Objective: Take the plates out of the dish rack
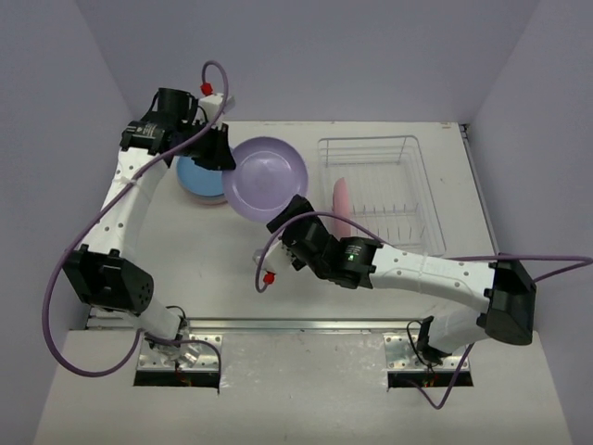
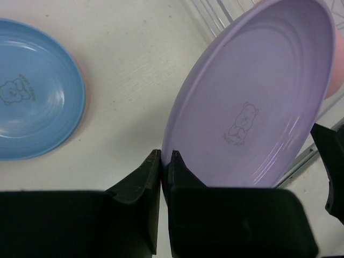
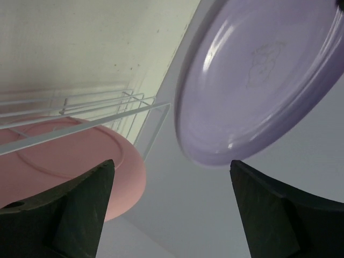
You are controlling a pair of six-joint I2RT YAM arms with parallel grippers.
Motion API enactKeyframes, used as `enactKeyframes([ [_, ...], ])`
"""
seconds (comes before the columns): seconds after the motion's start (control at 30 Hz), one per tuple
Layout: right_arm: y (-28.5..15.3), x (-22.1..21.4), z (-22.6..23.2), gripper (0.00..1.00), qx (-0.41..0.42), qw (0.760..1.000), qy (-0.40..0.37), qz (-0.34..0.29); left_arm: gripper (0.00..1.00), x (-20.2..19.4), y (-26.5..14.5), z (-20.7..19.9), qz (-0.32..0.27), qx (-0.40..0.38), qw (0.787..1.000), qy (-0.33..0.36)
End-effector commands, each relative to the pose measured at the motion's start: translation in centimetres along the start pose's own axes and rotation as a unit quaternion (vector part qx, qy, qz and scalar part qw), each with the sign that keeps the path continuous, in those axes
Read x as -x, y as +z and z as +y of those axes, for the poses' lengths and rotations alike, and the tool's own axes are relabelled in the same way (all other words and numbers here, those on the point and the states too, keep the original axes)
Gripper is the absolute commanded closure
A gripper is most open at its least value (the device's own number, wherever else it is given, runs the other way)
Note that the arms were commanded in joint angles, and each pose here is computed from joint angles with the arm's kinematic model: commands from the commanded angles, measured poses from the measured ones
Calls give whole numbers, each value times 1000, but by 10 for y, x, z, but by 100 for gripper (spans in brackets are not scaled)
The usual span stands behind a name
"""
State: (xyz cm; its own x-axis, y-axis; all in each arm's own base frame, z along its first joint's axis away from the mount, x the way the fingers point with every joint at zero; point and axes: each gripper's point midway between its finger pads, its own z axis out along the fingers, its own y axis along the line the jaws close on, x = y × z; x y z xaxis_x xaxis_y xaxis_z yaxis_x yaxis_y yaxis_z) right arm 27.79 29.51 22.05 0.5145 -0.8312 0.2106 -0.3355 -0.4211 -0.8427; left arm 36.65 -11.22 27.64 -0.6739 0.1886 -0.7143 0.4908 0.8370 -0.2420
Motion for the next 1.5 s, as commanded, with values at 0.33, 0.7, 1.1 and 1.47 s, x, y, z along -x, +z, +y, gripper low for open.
enactKeyframes([
  [0.33,-37,-137,-28,3,105,801,588,21,100,18,23,197,-77,181,959,-205],
  [0.7,-53,-148,26,5,221,632,743,-10,100,-30,57,274,-30,242,932,-268],
  [1.1,-49,-126,32,17,297,503,810,-58,9,8,10,259,-77,262,936,-220],
  [1.47,-20,-117,30,26,355,413,836,-73,2,24,-53,174,-106,242,959,-105],
])
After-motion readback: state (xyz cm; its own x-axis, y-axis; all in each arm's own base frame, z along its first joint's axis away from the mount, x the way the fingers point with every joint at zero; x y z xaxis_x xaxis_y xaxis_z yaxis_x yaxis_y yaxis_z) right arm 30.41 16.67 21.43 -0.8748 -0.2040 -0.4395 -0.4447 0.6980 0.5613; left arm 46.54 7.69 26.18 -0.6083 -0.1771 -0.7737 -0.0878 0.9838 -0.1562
